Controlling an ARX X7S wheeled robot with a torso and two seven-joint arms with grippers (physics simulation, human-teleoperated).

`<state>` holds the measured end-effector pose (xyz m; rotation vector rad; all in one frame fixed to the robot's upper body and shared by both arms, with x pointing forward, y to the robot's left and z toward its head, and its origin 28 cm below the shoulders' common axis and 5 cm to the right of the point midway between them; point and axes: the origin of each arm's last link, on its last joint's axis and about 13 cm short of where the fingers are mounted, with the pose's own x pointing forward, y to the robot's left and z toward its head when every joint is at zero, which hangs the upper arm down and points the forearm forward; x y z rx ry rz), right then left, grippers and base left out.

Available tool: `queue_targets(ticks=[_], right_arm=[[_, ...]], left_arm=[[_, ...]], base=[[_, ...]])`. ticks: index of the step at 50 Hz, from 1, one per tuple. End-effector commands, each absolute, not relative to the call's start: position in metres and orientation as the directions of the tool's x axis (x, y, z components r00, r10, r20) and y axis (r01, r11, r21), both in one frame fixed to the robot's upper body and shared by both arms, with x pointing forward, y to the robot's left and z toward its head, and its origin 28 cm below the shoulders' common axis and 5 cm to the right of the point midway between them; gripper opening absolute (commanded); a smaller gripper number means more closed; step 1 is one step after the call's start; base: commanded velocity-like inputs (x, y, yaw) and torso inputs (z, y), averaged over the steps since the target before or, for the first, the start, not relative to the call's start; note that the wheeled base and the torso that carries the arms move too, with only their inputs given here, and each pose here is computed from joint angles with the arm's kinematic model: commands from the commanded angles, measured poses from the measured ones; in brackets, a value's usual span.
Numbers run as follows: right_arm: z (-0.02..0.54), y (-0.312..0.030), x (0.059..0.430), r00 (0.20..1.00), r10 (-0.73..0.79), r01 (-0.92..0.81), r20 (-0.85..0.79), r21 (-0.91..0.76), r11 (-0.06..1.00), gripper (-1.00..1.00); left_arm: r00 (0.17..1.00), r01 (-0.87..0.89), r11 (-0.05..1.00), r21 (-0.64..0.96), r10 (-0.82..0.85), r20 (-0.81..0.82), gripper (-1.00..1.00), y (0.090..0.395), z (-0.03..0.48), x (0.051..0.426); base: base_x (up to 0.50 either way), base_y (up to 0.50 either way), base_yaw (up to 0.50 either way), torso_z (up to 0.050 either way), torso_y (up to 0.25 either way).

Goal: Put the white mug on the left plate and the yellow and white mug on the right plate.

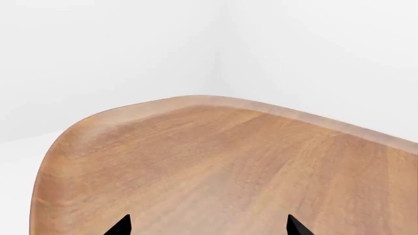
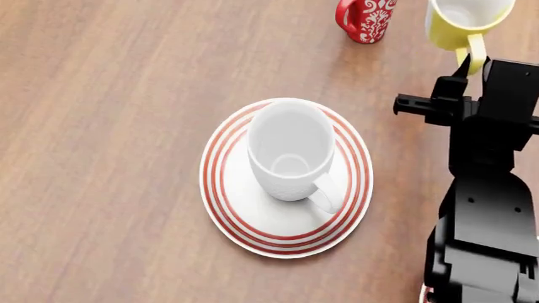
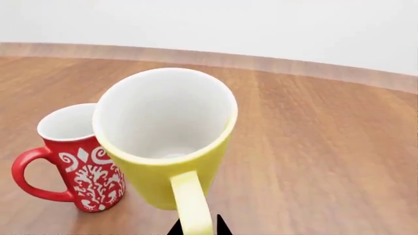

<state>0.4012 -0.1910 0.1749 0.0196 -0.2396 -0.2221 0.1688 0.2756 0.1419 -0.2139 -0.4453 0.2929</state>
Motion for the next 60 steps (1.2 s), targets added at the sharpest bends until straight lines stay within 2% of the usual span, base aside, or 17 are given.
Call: queue_targets(ticks=[1,6,9,11,30,60], right_arm=[[0.18,-0.191,0.399,0.944,-0.222,0.221,0.243,0.032,0.975,-1.0],[0.18,-0.191,0.399,0.944,-0.222,0.221,0.243,0.032,0.975,-1.0],[0.166,-0.189,0.374,0.962,-0.105,0.088,0.25,0.079,0.993,-1.0],[0.162,-0.191,0.36,0.963,-0.095,0.081,0.252,0.065,0.995,-1.0],[0.162,-0.201,0.294,0.957,-0.076,0.092,0.282,-0.045,0.995,-1.0],[0.12,-0.221,0.195,0.96,-0.126,0.148,0.252,-0.069,0.987,-1.0]], left_arm=[[0.862,-0.23,0.936,-0.266,0.323,0.391,1.0,0.276,0.142,0.169],[0.862,-0.23,0.936,-0.266,0.323,0.391,1.0,0.276,0.142,0.169],[0.859,-0.247,0.929,-0.277,0.342,0.38,1.0,0.277,0.138,0.167],[0.862,-0.243,0.932,-0.269,0.335,0.381,1.0,0.274,0.139,0.165],[0.871,-0.232,0.942,-0.245,0.313,0.378,1.0,0.272,0.139,0.169],[0.875,-0.23,0.943,-0.239,0.308,0.373,1.0,0.271,0.139,0.172]], base=[[0.0,0.0,0.0,0.0,0.0],[0.0,0.0,0.0,0.0,0.0],[0.0,0.0,0.0,0.0,0.0],[0.0,0.0,0.0,0.0,0.0],[0.0,0.0,0.0,0.0,0.0],[0.0,0.0,0.0,0.0,0.001]])
